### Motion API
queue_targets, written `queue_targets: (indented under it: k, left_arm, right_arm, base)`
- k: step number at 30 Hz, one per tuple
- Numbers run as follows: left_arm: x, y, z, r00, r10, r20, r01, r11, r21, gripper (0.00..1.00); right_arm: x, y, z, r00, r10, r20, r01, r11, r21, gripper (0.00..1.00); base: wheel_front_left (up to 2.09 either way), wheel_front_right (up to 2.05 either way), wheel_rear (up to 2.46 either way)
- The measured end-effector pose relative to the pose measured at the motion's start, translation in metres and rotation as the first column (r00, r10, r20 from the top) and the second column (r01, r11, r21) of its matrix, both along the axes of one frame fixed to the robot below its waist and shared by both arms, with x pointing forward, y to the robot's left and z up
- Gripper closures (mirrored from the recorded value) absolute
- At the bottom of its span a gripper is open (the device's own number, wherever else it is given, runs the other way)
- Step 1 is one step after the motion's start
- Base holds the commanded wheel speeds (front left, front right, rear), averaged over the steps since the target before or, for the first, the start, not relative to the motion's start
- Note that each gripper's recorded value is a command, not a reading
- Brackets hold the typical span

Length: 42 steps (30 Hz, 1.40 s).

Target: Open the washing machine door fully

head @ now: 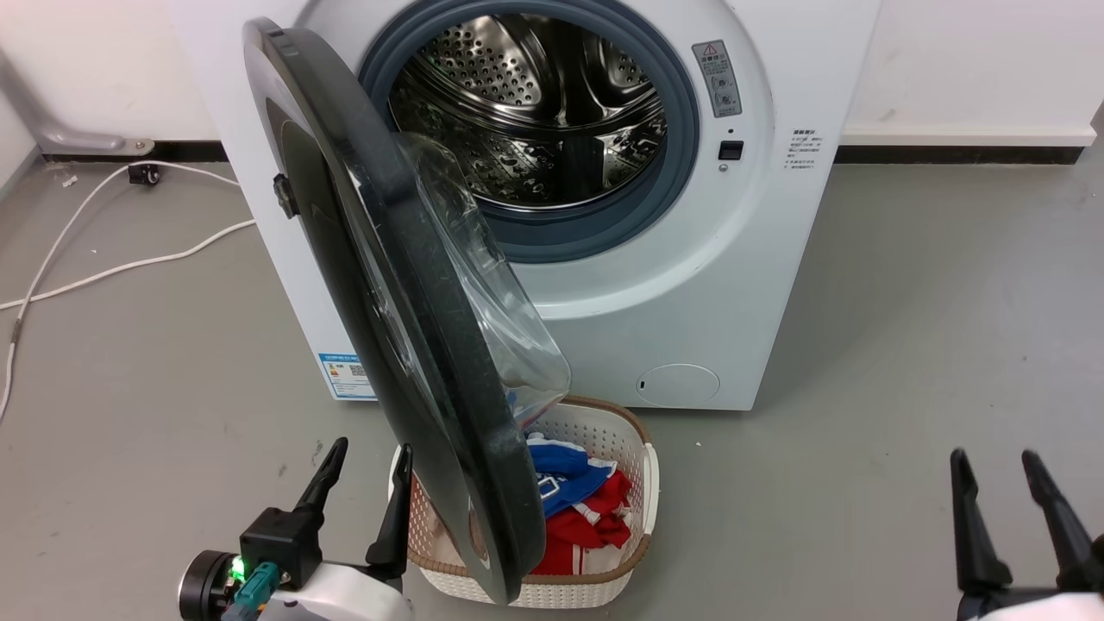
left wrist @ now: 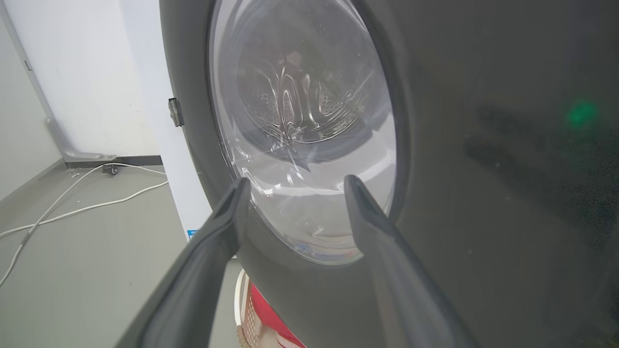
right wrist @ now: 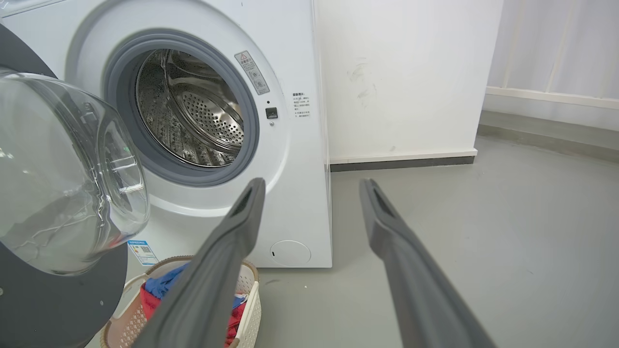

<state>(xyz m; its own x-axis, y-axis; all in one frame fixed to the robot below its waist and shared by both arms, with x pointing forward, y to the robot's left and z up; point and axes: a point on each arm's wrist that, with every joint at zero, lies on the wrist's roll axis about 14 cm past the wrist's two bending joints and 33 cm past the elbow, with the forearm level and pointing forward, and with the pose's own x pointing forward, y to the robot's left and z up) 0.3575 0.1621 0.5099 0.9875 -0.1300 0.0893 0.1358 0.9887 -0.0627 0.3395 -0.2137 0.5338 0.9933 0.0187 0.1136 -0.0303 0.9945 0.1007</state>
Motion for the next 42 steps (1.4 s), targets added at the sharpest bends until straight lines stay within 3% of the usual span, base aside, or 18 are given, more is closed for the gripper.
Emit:
queue_targets:
  k: [5, 21, 22, 23, 24, 33, 42]
  left_arm:
    - [0.0, 0.0, -0.002, 1.0, -0.005, -0.006, 0.005, 1.0, 0.004, 0.0]
    - [-0.001, -0.003, -0.008, 0.999, -0.013, -0.03, 0.012, 1.0, -0.005, 0.02]
    - [-0.001, -0.003, -0.009, 0.999, -0.014, -0.036, 0.013, 1.0, -0.005, 0.56]
    - [-0.001, -0.003, -0.01, 0.999, -0.013, -0.037, 0.012, 1.0, -0.007, 0.86]
    - [-0.001, -0.003, -0.01, 0.999, -0.011, -0.038, 0.011, 1.0, -0.008, 1.0]
    - [0.003, 0.008, 0.004, 0.999, 0.038, -0.002, -0.038, 0.999, -0.014, 1.0]
    - [0.013, 0.025, 0.102, 0.955, 0.092, 0.282, -0.091, 0.996, -0.018, 1.0]
  right_arm:
    - [-0.014, 0.012, -0.012, 0.998, 0.006, -0.06, -0.009, 0.999, -0.036, 0.0]
    - [-0.02, 0.022, -0.008, 0.998, 0.019, -0.067, -0.022, 0.999, -0.044, 0.0]
    - [-0.02, 0.022, -0.008, 0.997, 0.018, -0.07, -0.022, 0.999, -0.044, 0.0]
    - [-0.02, 0.022, -0.008, 0.997, 0.018, -0.069, -0.021, 0.999, -0.044, 0.0]
    - [-0.02, 0.021, -0.008, 0.997, 0.016, -0.069, -0.019, 0.999, -0.044, 0.0]
    - [-0.02, 0.022, -0.008, 0.997, 0.018, -0.072, -0.021, 0.998, -0.051, 0.0]
    - [-0.017, 0.027, -0.008, 0.997, 0.035, -0.071, -0.037, 0.999, -0.034, 0.0]
  base:
    - [0.0, 0.0, 0.0]
    - [0.0, 0.0, 0.0]
    - [0.0, 0.0, 0.0]
    - [0.0, 0.0, 0.0]
    - [0.0, 0.0, 0.0]
    - [0.0, 0.0, 0.0]
    - [0.0, 0.0, 0.0]
